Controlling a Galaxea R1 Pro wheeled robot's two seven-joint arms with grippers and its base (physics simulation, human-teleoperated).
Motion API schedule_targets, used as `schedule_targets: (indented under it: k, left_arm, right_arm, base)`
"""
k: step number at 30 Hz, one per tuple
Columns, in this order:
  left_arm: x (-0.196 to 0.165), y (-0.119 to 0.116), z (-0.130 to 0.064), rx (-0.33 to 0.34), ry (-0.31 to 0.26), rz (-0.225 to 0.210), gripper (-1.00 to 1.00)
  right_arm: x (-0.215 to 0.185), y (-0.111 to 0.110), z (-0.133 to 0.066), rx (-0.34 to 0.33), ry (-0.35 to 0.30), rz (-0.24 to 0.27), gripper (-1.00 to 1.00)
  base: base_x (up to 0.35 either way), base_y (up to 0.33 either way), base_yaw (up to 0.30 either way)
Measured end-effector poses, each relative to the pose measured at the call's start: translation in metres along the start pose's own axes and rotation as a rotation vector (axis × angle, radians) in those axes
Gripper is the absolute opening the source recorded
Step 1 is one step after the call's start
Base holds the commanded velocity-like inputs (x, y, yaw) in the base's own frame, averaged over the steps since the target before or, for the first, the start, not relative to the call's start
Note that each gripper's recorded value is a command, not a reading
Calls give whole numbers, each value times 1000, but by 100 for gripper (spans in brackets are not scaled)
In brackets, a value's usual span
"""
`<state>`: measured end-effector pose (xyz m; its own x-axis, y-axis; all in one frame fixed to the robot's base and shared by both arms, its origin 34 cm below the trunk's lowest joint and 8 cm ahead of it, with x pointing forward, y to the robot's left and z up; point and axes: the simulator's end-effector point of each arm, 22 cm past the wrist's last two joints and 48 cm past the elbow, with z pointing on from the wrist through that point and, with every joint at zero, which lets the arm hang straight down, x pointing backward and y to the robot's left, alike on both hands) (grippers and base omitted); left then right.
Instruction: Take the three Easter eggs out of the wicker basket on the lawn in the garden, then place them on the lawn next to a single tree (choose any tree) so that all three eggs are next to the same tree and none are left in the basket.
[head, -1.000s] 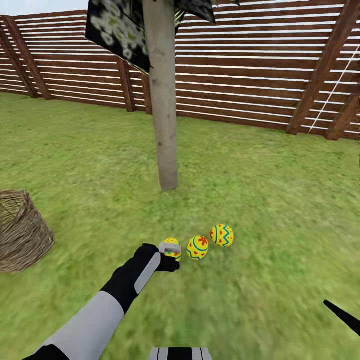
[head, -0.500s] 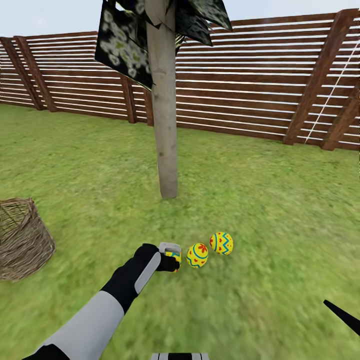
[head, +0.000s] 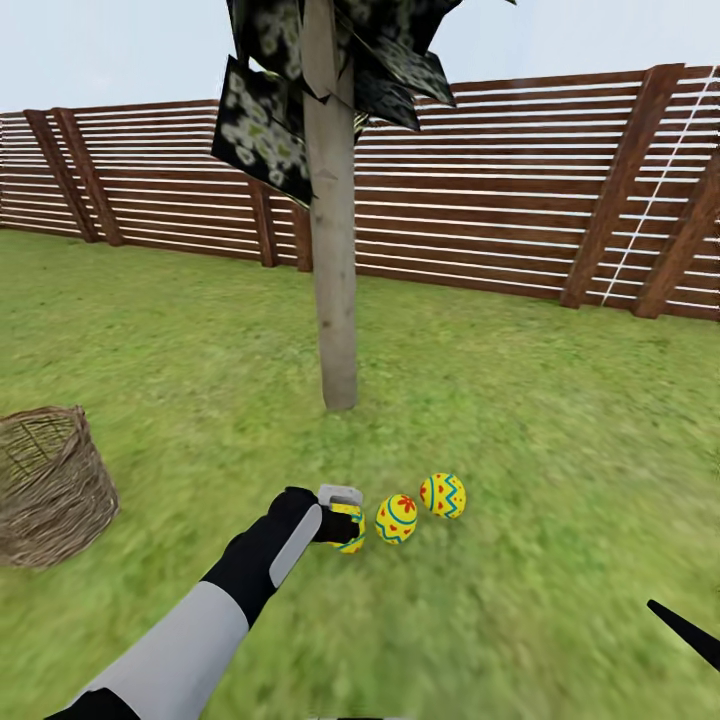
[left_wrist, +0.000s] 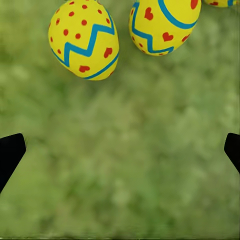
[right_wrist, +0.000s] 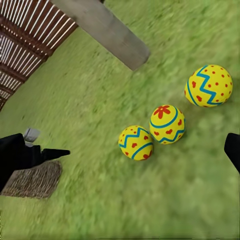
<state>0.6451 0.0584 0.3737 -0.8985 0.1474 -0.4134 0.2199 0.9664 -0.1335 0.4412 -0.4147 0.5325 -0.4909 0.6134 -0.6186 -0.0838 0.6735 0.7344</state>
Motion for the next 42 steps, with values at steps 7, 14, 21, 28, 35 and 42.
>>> schedule_targets:
  k: [7,14,21,28,35,42]
  left_arm:
    - [-10,-1,-14,-6,-28,6,100]
    - [-20,-3,-28,-11,-55,12,100]
    - [-29,-4,-43,-16,-83,18,100]
    - [-38,-7,-58,-19,-111,24,100]
    - [-46,-9,-73,-23,-139,30,100]
    - [-55,-11,-88,-31,-168,36,100]
  right_arm:
    - [-6,8,-4,-18,-20,-11,100]
    - [-12,16,-8,-36,-39,-23,100]
    - [-18,25,-13,-54,-59,-35,100]
    - [-24,33,-18,-72,-78,-47,100]
    - [-30,41,-23,-89,-97,-59,100]
    - [-35,49,-28,-106,-117,-71,100]
  base:
    - [-304,109,0]
    - [-314,113,0]
    - [-229,60,0]
    - [-41,8,0]
    - [-5,1,0]
    - [0,0,0]
